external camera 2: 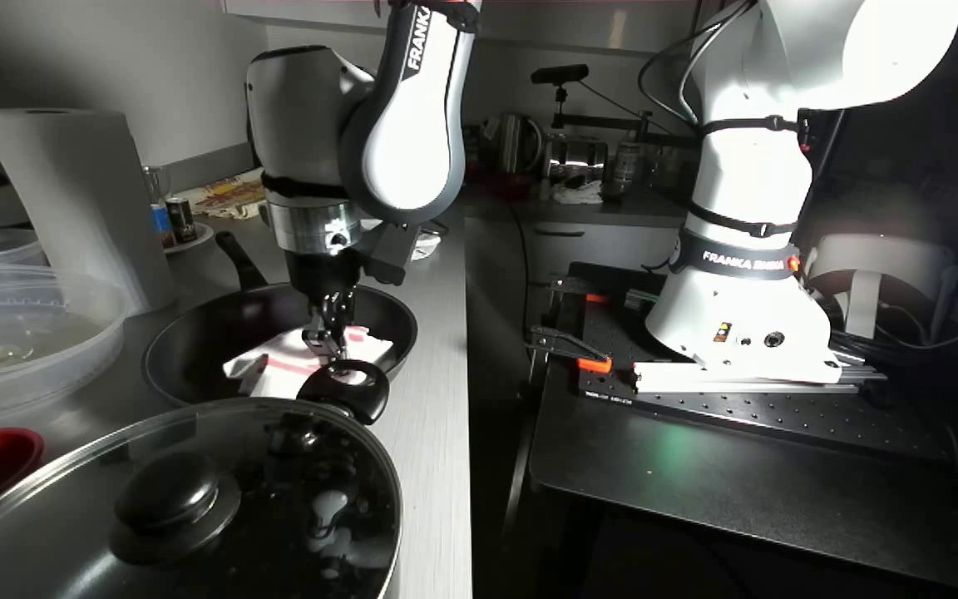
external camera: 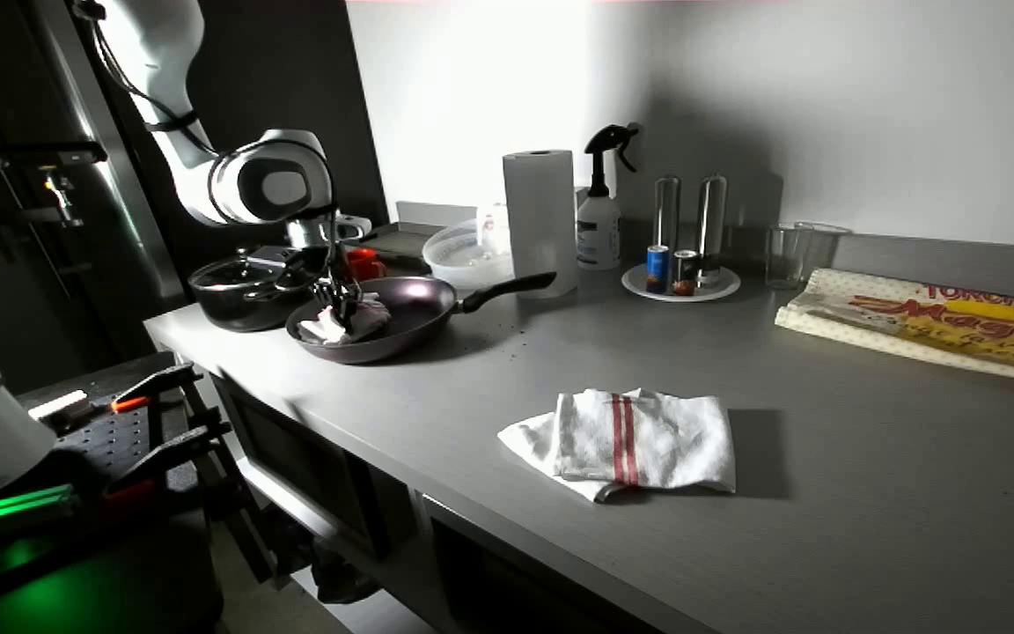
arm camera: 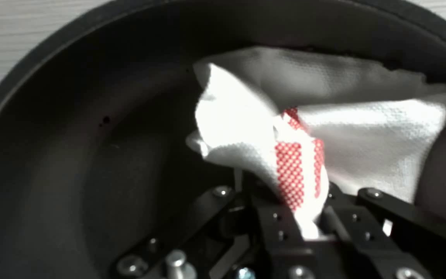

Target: Use the left towel to clean the pan

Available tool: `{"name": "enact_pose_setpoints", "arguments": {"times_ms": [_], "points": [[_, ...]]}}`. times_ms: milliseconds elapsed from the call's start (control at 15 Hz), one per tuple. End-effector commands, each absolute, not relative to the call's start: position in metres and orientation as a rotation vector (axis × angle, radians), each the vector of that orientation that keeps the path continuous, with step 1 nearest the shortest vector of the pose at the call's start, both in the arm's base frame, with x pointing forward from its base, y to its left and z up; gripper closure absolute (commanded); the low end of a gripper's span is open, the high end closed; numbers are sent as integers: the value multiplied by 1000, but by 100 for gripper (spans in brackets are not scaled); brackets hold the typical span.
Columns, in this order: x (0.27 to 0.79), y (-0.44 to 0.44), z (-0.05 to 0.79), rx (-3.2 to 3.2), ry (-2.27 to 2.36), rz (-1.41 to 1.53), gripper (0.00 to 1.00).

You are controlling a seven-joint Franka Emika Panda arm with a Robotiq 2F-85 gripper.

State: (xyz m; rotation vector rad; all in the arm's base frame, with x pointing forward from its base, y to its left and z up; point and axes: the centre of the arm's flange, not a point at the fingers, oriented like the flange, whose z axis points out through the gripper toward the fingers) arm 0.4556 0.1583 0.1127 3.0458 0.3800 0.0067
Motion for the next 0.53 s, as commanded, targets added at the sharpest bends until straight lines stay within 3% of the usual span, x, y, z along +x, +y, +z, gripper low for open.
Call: {"name": "enact_pose_setpoints", "arguments": {"times_ms": [0, 467], "points": [[455, 160, 79, 3001, 477, -45, 96], [475, 92, 88, 3064, 166, 0, 96]]}}
